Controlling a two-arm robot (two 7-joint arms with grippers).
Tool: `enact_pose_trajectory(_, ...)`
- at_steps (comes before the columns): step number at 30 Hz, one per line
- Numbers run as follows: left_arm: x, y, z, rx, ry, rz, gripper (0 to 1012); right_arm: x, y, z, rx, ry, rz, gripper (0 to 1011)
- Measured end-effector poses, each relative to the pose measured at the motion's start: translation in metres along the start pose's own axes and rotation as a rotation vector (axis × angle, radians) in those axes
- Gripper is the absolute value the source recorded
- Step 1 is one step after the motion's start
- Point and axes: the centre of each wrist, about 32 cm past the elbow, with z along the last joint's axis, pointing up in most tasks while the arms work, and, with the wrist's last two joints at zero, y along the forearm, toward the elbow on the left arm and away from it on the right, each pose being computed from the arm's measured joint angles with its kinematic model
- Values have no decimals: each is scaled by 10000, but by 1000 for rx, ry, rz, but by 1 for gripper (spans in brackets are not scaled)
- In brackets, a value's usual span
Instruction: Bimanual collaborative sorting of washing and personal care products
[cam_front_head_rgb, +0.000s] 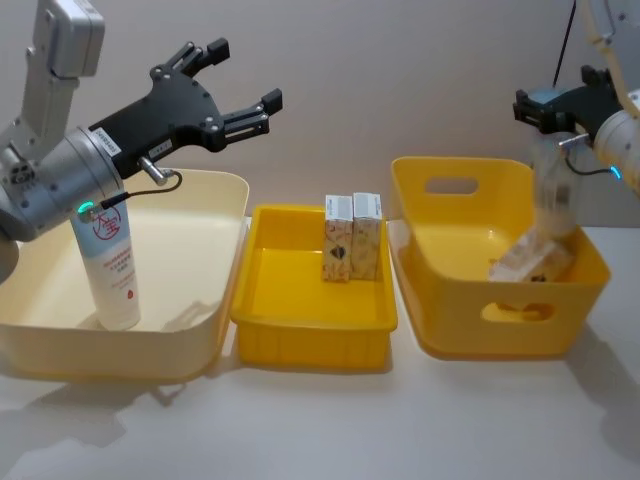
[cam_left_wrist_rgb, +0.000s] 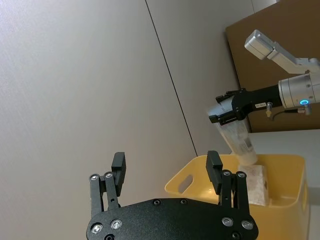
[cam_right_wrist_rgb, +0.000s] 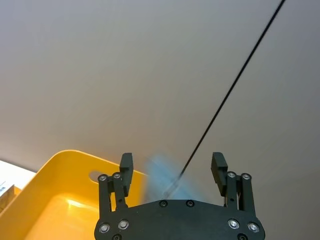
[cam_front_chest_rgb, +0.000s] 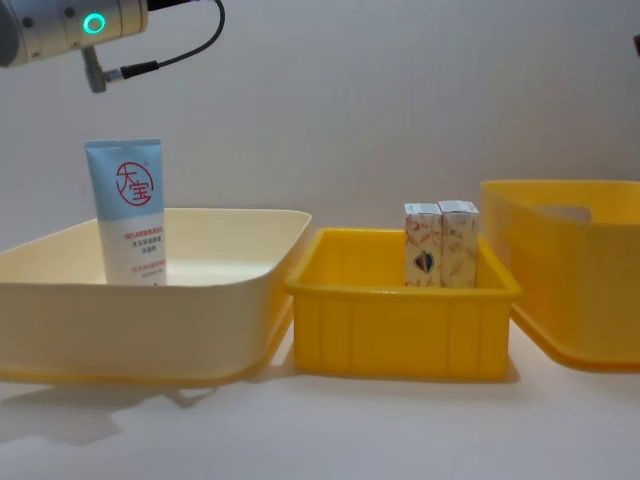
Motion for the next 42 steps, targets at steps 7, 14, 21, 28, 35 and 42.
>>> enact_pose_trajectory(7,0,0,0,0,0,0,1001,65,42,8,-24,22,-12,1001)
enact_pose_trajectory(14,0,0,0,0,0,0,1001,102,64,13,-38,36,-18,1001)
enact_pose_trajectory(21,0,0,0,0,0,0,1000,125,77,17,-45,43,-22,1001)
enact_pose_trajectory(28,0,0,0,0,0,0,1001,139,86,21,-50,48,-24,1001)
enact_pose_trajectory(35,0,0,0,0,0,0,1000,143,91,20,-53,50,-25,1001)
enact_pose_trajectory(42,0,0,0,0,0,0,1000,147,92,20,-54,52,-25,1001)
